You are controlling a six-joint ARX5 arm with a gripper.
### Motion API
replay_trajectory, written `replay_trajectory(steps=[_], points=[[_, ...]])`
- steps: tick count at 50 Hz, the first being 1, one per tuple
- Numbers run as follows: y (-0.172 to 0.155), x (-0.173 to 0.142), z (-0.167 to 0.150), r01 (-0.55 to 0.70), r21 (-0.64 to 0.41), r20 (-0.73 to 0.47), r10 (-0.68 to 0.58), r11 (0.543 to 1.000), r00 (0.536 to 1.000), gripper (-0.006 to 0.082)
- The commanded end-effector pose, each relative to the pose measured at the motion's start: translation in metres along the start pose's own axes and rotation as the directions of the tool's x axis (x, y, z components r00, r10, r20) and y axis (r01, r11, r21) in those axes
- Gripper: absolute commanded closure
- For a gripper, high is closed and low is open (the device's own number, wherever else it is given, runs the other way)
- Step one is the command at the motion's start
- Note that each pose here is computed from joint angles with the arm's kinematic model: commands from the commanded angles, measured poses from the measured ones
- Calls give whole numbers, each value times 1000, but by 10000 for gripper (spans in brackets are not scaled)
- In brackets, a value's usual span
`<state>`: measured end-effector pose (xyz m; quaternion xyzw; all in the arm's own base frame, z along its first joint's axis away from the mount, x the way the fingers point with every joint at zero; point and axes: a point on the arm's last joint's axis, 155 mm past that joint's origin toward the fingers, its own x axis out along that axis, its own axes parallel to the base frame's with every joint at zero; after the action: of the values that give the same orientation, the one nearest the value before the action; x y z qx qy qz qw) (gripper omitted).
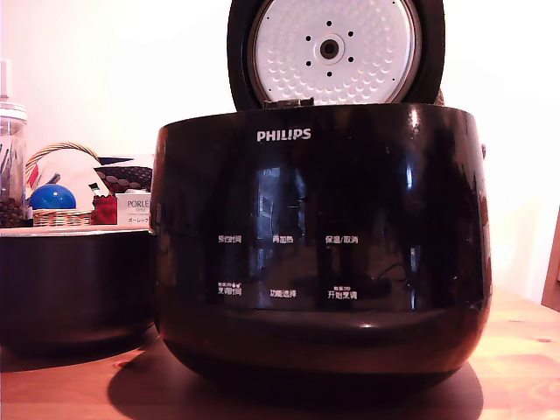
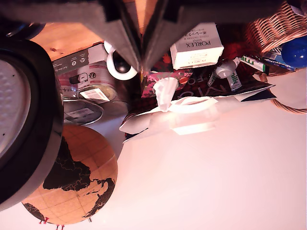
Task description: Pick up the metallic pot next to the rice cooker
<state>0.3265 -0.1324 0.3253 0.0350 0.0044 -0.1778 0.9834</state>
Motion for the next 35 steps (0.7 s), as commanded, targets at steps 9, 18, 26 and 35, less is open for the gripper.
replay_trajectory(steps=[9, 18, 26, 35], points=[[-10, -4, -12, 87, 217, -27, -83, 972, 996, 791], [-16, -21, -32, 199, 325, -142, -161, 925, 977, 791], [-10, -40, -62, 311, 490, -333, -155, 815, 930, 791], [-21, -69, -87, 523, 589, -512, -216, 616, 831, 791]])
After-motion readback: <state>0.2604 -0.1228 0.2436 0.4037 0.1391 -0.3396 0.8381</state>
